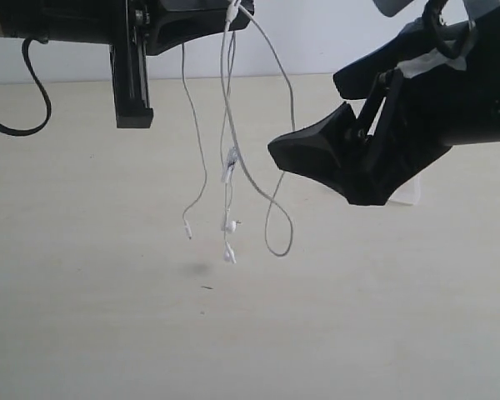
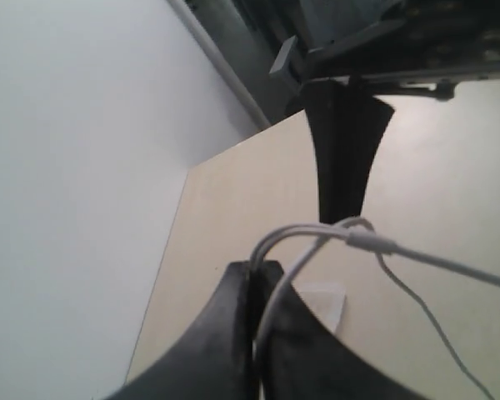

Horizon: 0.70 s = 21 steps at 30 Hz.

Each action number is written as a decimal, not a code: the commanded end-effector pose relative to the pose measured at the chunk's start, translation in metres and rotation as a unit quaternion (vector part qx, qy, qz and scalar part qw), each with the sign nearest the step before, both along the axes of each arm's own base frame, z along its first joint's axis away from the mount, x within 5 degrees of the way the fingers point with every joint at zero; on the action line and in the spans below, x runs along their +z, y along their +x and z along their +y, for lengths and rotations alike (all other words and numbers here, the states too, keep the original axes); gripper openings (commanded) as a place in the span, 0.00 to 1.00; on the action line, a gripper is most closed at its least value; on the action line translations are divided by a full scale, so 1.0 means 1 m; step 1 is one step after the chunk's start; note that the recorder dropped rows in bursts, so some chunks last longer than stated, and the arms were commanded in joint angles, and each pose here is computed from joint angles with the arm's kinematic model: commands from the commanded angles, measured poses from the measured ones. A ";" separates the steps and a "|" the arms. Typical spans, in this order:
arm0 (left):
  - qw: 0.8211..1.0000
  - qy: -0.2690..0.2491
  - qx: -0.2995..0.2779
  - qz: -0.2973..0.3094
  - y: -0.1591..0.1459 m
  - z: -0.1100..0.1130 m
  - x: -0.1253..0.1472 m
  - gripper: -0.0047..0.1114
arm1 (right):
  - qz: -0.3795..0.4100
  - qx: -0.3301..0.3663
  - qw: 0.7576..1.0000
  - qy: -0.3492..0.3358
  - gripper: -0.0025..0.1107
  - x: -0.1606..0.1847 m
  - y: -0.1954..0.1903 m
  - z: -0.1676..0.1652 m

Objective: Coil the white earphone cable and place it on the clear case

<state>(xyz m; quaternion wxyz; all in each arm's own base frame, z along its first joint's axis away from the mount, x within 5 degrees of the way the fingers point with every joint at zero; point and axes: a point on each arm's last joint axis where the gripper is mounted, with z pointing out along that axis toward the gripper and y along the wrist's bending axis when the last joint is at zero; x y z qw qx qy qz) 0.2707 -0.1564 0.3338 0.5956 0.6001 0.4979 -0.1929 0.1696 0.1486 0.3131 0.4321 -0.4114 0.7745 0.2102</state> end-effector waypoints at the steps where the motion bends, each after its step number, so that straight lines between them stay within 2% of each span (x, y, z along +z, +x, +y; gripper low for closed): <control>1: 0.999 -0.016 -0.031 0.007 -0.004 0.000 0.005 0.04 | -0.033 0.025 0.999 0.023 0.79 0.008 -0.002 0.003; 5: 0.998 -0.035 -0.048 0.024 0.001 0.011 0.001 0.04 | -0.039 0.056 0.997 0.032 0.79 0.009 -0.006 0.006; 8: 0.993 -0.079 -0.070 0.045 0.007 0.030 0.000 0.04 | -0.040 0.053 0.997 0.032 0.79 0.009 -0.005 0.006; 11: 0.992 -0.109 -0.031 0.062 0.023 0.052 -0.005 0.04 | -0.048 0.042 0.997 0.034 0.79 0.009 -0.002 0.006; 17: 0.991 -0.101 -0.021 0.087 0.035 0.057 -0.022 0.04 | -0.040 0.038 0.998 0.043 0.79 -0.001 0.011 0.015; 21: 0.990 -0.100 -0.023 0.098 0.038 0.055 -0.029 0.04 | -0.018 0.072 0.996 0.045 0.79 -0.021 0.023 0.031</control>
